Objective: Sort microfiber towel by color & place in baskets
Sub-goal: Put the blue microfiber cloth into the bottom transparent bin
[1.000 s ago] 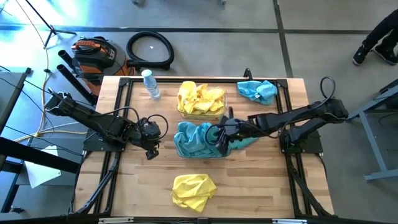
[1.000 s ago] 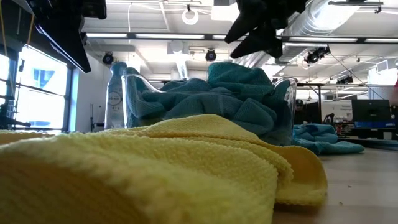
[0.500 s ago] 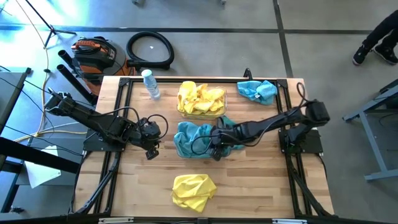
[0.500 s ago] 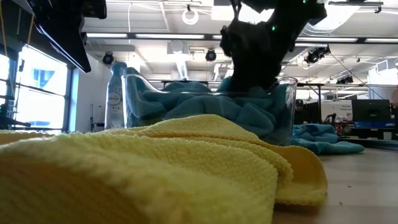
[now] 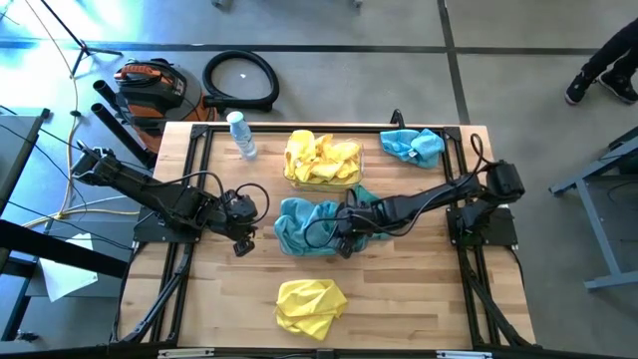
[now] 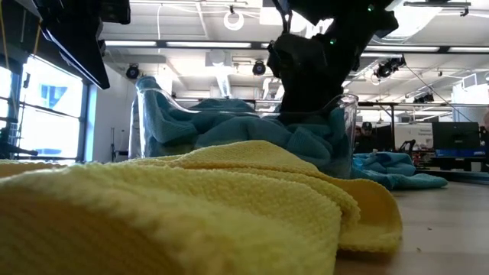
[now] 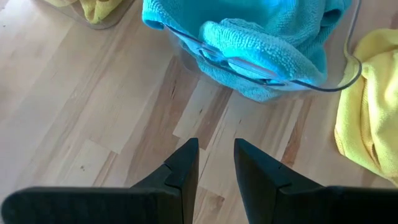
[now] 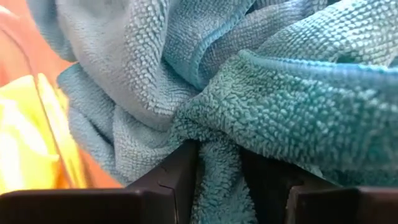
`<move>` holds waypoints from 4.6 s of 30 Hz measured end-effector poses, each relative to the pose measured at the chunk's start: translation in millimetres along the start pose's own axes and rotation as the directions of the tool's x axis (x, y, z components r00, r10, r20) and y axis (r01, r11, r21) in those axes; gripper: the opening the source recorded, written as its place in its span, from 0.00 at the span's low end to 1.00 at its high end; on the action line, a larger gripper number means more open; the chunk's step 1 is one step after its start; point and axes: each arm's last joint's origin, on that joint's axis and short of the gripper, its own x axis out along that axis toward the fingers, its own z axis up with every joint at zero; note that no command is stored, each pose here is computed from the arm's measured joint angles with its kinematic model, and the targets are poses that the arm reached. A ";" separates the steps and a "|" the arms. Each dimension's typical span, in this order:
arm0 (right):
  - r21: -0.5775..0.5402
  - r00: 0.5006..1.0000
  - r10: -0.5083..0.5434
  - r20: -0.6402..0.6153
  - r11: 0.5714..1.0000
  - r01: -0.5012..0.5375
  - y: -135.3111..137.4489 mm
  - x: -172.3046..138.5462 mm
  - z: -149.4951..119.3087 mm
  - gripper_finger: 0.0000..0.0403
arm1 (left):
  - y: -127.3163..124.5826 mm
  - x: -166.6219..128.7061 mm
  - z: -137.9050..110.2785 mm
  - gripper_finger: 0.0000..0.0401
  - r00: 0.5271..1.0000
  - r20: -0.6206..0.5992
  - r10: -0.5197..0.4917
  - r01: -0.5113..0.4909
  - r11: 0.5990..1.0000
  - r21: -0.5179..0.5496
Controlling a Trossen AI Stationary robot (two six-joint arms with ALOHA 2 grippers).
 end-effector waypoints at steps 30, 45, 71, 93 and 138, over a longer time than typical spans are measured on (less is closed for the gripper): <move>0.245 0.979 -0.197 -0.048 0.948 0.203 -18.1 -100.1 -16.9 0.30 | -3.6 -0.9 -2.6 0.20 0.998 -0.035 -0.050 0.048 0.997 -0.054; 0.427 0.955 -0.297 -0.011 0.862 0.273 -84.3 -131.0 -76.7 0.30 | -6.3 -1.1 1.0 0.18 0.997 0.000 -0.076 0.075 0.983 -0.171; 0.602 0.801 -0.586 -0.122 0.598 0.530 -260.8 -131.1 -9.5 0.47 | 3.6 7.5 16.9 0.18 0.996 0.090 0.011 0.019 0.946 -0.323; 0.561 0.752 -0.553 -0.360 0.516 0.648 -310.2 -89.2 -23.4 0.07 | 1.1 18.0 17.1 0.18 0.998 0.057 0.042 -0.021 0.940 -0.339; 0.423 0.551 -0.405 0.729 0.900 0.101 -49.7 -316.0 46.0 0.00 | -1.7 25.2 15.7 0.18 0.999 0.012 0.041 -0.040 0.999 -0.008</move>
